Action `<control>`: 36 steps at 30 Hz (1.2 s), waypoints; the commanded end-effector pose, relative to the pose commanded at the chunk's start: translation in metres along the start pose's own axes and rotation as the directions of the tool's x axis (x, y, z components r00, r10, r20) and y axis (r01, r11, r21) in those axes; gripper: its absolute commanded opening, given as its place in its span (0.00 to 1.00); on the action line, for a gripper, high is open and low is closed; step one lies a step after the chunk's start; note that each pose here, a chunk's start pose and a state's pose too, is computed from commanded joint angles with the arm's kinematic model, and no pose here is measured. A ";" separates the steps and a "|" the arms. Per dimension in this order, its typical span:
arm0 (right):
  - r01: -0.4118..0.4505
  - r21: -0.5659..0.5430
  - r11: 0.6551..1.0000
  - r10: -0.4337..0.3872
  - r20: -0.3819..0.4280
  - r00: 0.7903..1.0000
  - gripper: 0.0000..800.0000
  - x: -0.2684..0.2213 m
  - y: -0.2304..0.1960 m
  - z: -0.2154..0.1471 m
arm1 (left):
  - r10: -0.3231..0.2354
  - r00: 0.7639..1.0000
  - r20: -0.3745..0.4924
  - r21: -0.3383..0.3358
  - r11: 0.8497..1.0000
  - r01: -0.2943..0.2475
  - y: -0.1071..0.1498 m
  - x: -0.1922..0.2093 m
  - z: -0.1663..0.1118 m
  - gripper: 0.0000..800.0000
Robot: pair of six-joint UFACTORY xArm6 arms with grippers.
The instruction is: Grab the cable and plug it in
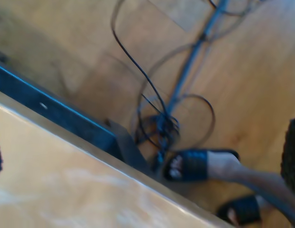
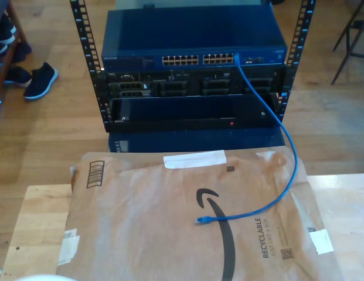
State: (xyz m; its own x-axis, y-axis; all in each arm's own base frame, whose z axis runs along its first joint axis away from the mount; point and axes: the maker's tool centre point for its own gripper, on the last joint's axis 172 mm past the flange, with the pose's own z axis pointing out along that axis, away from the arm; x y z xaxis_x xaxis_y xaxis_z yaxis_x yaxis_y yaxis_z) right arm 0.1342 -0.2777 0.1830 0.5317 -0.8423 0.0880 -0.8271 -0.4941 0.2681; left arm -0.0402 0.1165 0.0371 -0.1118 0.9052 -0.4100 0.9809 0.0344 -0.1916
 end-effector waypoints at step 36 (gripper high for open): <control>-0.456 0.110 0.883 0.383 0.394 0.836 1.00 -0.181 0.013 0.150 | 0.000 1.000 0.000 0.000 1.000 0.000 0.000 0.000 0.000 1.00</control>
State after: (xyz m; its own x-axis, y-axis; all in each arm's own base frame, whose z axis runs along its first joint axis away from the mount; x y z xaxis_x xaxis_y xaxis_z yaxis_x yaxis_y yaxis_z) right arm 0.0001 -0.1643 0.0271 0.0561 -0.9778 -0.2020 -0.9930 -0.0757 0.0908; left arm -0.0402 0.1165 0.0371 -0.1118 0.9052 -0.4100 0.9809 0.0344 -0.1916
